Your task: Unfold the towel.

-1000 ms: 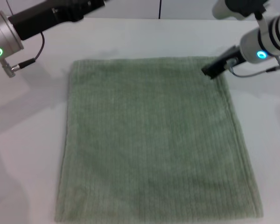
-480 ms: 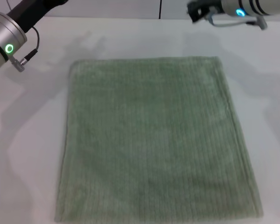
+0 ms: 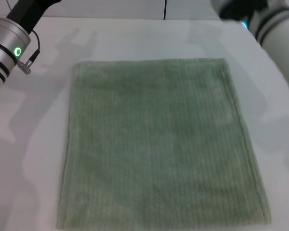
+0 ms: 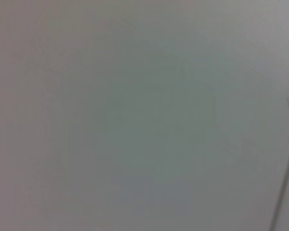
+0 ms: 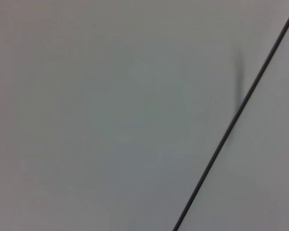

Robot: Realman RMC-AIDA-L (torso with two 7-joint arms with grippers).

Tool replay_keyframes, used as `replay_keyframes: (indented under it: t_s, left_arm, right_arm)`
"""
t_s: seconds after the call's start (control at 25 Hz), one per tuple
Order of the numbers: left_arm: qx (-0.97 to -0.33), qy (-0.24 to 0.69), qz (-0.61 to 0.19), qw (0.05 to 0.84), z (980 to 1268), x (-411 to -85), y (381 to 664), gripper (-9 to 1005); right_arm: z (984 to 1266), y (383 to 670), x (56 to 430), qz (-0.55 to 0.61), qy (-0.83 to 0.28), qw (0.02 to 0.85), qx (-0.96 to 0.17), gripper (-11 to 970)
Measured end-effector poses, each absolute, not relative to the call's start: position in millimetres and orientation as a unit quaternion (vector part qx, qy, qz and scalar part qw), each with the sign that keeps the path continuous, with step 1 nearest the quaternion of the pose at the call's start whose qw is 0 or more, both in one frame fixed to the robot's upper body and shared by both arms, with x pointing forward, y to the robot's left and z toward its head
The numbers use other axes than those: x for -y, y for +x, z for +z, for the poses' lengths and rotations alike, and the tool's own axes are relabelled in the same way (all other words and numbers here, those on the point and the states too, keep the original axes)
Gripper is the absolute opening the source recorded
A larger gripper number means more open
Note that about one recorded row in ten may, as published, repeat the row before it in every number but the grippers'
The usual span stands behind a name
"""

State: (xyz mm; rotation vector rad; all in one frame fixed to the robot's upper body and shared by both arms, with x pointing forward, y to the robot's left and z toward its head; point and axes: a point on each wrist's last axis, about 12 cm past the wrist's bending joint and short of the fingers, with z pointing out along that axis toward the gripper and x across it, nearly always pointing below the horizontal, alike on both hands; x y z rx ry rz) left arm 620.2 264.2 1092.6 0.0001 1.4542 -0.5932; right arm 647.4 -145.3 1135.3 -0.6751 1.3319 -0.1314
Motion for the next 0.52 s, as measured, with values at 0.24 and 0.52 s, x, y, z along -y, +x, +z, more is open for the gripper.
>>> replay_keyframes:
  t_s: [0.24, 0.52]
  left_arm:
    - [-0.645, -0.063, -0.221, 0.729, 1087, -273, 618, 575]
    - [-0.647, -0.06, -0.185, 0.737, 1084, -275, 617, 575]
  right_arm:
    - [1111, 613, 188, -0.027, -0.238, 0.807, -0.54, -1]
    - [1094, 590, 252, -0.003, -0.122, 0.825, -0.552, -1]
